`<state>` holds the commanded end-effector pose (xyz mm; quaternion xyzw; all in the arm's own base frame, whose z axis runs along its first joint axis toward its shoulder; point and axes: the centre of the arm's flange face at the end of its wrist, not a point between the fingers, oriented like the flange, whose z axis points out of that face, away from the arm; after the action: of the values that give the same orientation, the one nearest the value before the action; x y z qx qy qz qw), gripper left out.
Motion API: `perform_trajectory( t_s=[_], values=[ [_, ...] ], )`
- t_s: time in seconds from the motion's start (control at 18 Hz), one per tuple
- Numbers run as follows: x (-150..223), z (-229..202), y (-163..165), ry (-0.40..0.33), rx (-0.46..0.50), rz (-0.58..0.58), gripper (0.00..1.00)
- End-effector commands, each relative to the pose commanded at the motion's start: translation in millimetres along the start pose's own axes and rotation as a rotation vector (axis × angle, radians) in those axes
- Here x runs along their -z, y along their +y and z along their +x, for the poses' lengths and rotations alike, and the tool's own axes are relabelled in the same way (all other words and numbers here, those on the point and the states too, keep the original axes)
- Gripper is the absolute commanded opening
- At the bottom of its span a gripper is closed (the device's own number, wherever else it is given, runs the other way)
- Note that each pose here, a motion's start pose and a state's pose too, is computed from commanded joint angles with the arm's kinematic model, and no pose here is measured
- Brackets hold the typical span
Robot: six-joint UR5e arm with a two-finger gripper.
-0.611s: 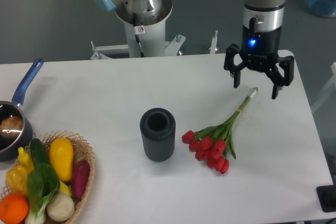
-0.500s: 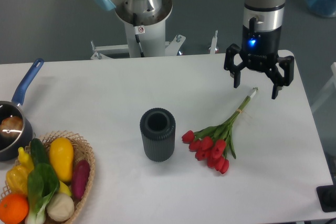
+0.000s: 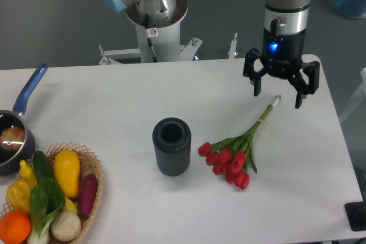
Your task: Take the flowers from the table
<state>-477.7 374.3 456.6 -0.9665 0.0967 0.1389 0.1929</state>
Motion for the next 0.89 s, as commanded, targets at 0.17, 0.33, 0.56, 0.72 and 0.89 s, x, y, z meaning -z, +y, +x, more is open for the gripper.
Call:
perform_trajectory(
  t_s=[0.17,0.33,0.56,0.72,0.89],
  values=[
    [-12,3,4,0.022,0.010,0.011,1.00],
    [-27,11,9,0.052,0.015,0.004,1.00],
    [-43,22,14,0.091,0.021,-0.004,1.00],
    [-65,22,23,0.127,0.036,-0.016,1.00],
    [-99,25,33,0.182,0.052,-0.032,1.00]
  ],
)
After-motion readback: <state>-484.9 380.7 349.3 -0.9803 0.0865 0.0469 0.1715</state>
